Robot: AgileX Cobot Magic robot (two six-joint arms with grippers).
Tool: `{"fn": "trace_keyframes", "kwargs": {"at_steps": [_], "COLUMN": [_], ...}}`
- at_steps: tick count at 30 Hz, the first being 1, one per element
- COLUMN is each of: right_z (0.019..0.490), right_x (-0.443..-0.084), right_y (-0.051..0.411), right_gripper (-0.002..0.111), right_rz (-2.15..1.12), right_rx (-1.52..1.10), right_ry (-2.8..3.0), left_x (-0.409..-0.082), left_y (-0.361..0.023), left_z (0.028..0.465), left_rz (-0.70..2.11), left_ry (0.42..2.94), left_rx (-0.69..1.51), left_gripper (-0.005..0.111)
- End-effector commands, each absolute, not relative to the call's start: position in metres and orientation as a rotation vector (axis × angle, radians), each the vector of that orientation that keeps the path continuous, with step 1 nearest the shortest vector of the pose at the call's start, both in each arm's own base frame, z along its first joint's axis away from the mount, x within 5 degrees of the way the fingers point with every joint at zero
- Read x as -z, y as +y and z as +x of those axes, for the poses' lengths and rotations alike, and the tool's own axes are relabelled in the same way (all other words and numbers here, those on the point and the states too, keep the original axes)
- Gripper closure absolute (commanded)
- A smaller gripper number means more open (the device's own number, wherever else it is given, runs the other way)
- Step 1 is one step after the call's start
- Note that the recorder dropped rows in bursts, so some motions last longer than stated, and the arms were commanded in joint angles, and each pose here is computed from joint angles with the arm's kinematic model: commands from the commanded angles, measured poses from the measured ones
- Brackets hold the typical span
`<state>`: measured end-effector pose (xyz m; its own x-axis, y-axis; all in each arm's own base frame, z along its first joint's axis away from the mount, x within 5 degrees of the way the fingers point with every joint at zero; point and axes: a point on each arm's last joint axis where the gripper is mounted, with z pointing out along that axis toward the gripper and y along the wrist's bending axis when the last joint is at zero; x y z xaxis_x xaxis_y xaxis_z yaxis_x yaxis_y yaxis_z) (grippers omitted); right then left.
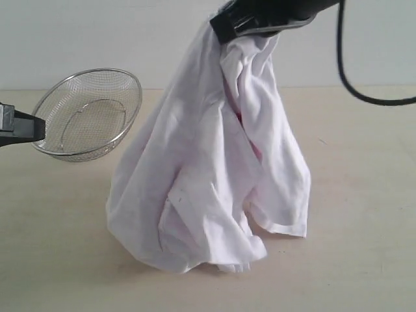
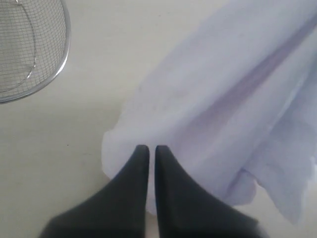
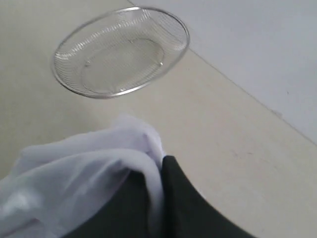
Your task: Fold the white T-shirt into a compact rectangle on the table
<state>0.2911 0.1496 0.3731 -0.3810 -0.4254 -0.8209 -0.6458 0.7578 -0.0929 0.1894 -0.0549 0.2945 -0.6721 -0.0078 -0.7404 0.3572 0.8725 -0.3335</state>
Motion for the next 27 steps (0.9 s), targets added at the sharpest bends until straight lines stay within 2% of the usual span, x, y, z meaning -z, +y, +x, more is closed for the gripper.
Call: {"fn": "trace_keyframes", "kwargs": {"at_steps": [1, 8, 13, 15, 16, 19, 20, 22, 23, 27], "right_z": [0.339, 0.372, 0.39, 0.391, 0.392, 0.392, 0.391, 0.389, 0.388, 0.377], "right_x": [-0.348, -0.337, -0.309, -0.305, -0.305, -0.305, -0.304, -0.305, -0.307, -0.338], "right_y": [0.142, 0.129, 0.133, 0.134, 0.134, 0.135, 0.135, 0.135, 0.134, 0.131], "right_gripper": [0.109, 0.109, 0.106, 0.09, 0.069, 0.037, 0.037, 0.05, 0.053, 0.051], "right_rz": [-0.701, -0.598, -0.56, -0.565, -0.553, -0.546, -0.525, -0.53, -0.534, -0.54], "right_rx": [-0.277, -0.222, -0.242, -0.241, -0.254, -0.259, -0.278, -0.282, -0.28, -0.274], "right_ry": [2.103, 2.06, 2.108, 2.119, 2.121, 2.122, 2.142, 2.148, 2.142, 2.064], "left_x": [-0.295, -0.295, -0.295, -0.295, -0.295, -0.295, -0.295, -0.294, -0.294, -0.295], "left_y": [-0.055, -0.055, -0.055, -0.055, -0.055, -0.055, -0.055, -0.057, -0.057, -0.06], "left_z": [0.188, 0.189, 0.189, 0.188, 0.188, 0.188, 0.188, 0.186, 0.185, 0.184], "left_rz": [0.252, 0.247, 0.249, 0.251, 0.252, 0.252, 0.252, 0.306, 0.323, 0.352], "left_ry": [2.244, 2.239, 2.241, 2.243, 2.245, 2.245, 2.245, 2.253, 2.258, 2.237], "left_rx": [0.604, 0.599, 0.601, 0.603, 0.605, 0.605, 0.605, 0.606, 0.611, 0.65], "left_gripper": [0.102, 0.102, 0.102, 0.102, 0.102, 0.102, 0.102, 0.101, 0.098, 0.065]}}
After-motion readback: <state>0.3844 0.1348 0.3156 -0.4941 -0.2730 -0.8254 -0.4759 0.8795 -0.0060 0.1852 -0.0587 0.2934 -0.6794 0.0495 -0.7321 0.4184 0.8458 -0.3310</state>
